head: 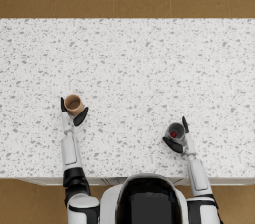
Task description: Pick up two cups and pour the berry on the right into the cup on the left
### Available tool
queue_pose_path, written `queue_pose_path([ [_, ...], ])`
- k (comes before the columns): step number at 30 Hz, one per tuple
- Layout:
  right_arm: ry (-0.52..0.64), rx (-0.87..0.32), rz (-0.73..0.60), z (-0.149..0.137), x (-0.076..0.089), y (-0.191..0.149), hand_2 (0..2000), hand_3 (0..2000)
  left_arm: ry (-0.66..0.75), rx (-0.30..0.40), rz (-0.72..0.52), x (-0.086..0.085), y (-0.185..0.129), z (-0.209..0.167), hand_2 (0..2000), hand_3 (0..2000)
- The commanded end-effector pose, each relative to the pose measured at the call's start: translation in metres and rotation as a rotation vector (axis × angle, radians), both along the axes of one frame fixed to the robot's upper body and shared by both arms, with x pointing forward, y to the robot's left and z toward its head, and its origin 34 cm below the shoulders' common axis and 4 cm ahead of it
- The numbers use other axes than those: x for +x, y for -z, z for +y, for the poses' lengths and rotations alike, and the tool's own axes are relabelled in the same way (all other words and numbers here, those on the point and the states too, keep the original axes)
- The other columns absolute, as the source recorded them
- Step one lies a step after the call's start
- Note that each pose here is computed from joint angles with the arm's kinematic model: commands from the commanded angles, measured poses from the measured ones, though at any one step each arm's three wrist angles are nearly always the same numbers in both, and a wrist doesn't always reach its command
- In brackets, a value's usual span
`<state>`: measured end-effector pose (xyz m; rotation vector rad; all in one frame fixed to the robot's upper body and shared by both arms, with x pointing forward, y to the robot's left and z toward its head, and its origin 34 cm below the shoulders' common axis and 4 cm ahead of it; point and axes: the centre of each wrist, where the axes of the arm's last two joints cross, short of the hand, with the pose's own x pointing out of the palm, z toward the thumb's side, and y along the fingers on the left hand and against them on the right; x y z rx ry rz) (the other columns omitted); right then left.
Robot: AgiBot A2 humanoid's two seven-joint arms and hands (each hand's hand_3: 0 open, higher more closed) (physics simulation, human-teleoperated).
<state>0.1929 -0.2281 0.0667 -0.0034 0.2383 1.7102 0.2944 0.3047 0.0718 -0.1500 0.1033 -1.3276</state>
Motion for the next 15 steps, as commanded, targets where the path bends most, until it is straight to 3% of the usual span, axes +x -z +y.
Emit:
queue_pose_path([
  [1,-0.008,0.002,0.011,0.004,0.001,0.003,0,0,-0.002,-0.004,-0.001,0.003,-0.001,0.000,0,0],
  [6,-0.002,0.008,-0.014,0.007,0.002,-0.003,0,0,-0.004,-0.007,-0.007,0.006,-0.003,-0.001,0,0],
  [10,-0.006,0.024,-0.008,0.012,0.013,0.000,0,0,0.005,-0.006,-0.003,0.007,-0.002,-0.004,0,0],
  [11,-0.005,0.024,-0.025,0.010,0.010,-0.005,1361,327,-0.005,-0.009,0.001,0.005,0.000,-0.002,1361,327],
  [12,-0.041,0.023,0.050,0.010,0.010,0.013,2000,653,0.004,-0.001,-0.013,0.005,-0.004,-0.005,2000,653],
  [14,-0.082,0.032,-0.011,0.013,0.013,-0.003,2000,1280,0.018,0.004,-0.045,0.003,-0.011,-0.007,2000,1280],
  [15,-0.097,0.035,-0.028,0.013,0.013,-0.009,2000,1280,0.021,0.004,-0.067,0.003,-0.016,-0.007,2000,1280],
])
